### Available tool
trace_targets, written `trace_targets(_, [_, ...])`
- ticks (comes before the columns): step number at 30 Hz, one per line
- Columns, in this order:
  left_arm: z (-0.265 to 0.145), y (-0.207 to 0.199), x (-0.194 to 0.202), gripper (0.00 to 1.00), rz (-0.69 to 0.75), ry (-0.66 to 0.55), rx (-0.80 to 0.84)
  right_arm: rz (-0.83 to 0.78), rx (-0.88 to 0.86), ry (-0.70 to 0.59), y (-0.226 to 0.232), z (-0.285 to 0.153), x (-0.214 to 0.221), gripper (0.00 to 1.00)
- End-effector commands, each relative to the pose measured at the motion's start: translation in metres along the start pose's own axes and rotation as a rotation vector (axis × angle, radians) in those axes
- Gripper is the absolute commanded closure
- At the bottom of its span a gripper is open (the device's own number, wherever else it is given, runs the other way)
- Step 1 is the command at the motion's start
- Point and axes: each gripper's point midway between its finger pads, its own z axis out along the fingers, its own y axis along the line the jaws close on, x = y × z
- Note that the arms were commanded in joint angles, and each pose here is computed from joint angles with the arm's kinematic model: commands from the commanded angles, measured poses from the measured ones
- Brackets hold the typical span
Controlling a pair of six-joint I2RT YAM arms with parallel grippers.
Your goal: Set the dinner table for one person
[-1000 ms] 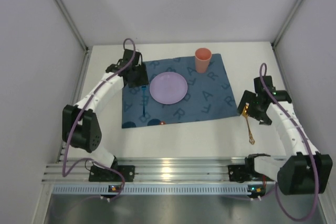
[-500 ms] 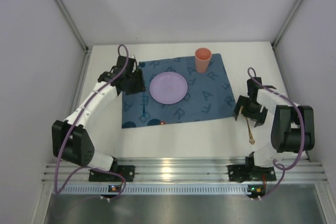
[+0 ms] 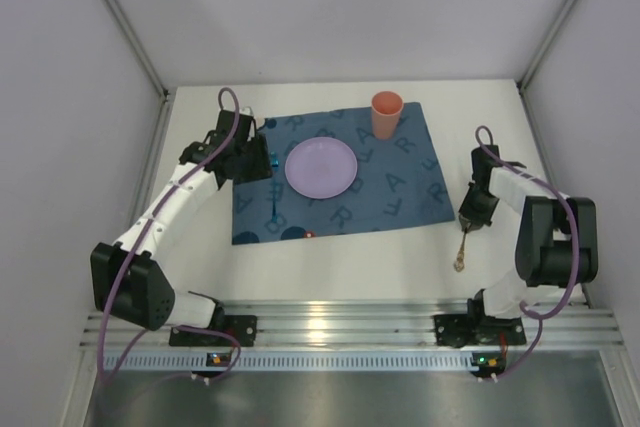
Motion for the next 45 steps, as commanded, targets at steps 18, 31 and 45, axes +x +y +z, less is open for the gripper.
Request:
trace_targets(18, [-0.021, 0.003, -0.009, 0.50, 0.036, -0.037, -0.011, -0.109, -0.039, -0.295, 0.021, -0.093, -0.072, 1.00])
trace_targets(31, [-0.050, 0.015, 0.001, 0.50, 0.017, -0.054, -0.041, -0.480, -0.216, -0.341, 0.203, -0.115, -0.089, 1.00])
trace_targets(45, [-0.084, 0.038, 0.013, 0.50, -0.040, -0.094, -0.125, -0.683, -0.151, -0.272, 0.248, -0.045, -0.063, 1.00])
